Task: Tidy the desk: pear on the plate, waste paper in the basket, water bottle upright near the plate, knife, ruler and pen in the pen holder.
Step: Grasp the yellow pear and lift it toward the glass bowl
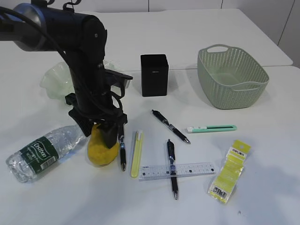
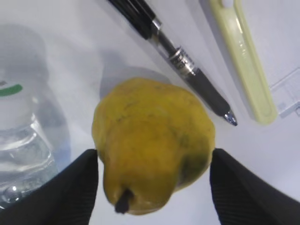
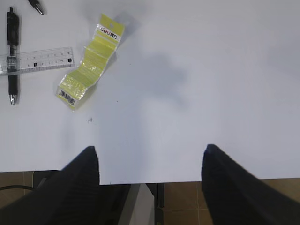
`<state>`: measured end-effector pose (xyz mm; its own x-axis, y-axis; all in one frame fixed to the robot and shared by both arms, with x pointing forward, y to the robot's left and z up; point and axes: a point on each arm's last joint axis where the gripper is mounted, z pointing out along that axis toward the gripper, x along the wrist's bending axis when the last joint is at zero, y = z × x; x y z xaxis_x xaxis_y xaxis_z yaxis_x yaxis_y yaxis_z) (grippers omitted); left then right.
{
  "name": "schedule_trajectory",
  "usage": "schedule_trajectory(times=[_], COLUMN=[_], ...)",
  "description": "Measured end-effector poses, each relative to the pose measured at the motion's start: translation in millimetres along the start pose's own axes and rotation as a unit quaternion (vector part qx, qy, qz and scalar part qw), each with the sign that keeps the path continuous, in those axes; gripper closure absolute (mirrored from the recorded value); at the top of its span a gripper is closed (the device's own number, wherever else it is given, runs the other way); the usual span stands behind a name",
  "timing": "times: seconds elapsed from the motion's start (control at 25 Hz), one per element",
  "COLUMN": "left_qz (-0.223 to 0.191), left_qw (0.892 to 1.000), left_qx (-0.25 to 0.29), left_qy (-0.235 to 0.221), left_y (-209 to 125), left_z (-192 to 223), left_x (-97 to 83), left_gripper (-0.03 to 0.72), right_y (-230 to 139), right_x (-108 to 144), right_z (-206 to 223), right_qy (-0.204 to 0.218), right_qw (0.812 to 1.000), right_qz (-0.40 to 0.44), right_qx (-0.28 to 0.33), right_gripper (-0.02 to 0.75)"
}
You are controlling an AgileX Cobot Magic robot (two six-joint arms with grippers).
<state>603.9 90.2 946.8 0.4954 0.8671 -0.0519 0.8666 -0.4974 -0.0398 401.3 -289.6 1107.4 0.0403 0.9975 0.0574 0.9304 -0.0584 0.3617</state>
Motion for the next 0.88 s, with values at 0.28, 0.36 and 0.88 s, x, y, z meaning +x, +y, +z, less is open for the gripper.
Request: schedule_trajectory(times=[0.28, 0.36, 0.88], left_qz=[0.001, 0.000, 0.000], left_qw=[1.000, 1.000, 1.000], left_qx=[-0.010, -0.009, -0.008], left_qy=[0.000, 0.000, 0.000], left_y=[2.9, 3.0, 3.3], left_z=[-5.1, -4.4, -3.1], left_x=[-0.2, -0.2, -0.1], left_gripper=[0.169, 0.169, 0.293], right_y=[0.0, 0.0, 0.0], right_x=[0.0, 0.0, 0.0], right_z=[0.0, 0.0, 0.0], right_qy=[0.000, 0.000, 0.000], right_qw=[1.000, 1.000, 1.000], right_qz=[0.000, 0.000, 0.000], right_qx=[0.000, 0.000, 0.000], right_gripper=[0.205, 0.205, 0.205])
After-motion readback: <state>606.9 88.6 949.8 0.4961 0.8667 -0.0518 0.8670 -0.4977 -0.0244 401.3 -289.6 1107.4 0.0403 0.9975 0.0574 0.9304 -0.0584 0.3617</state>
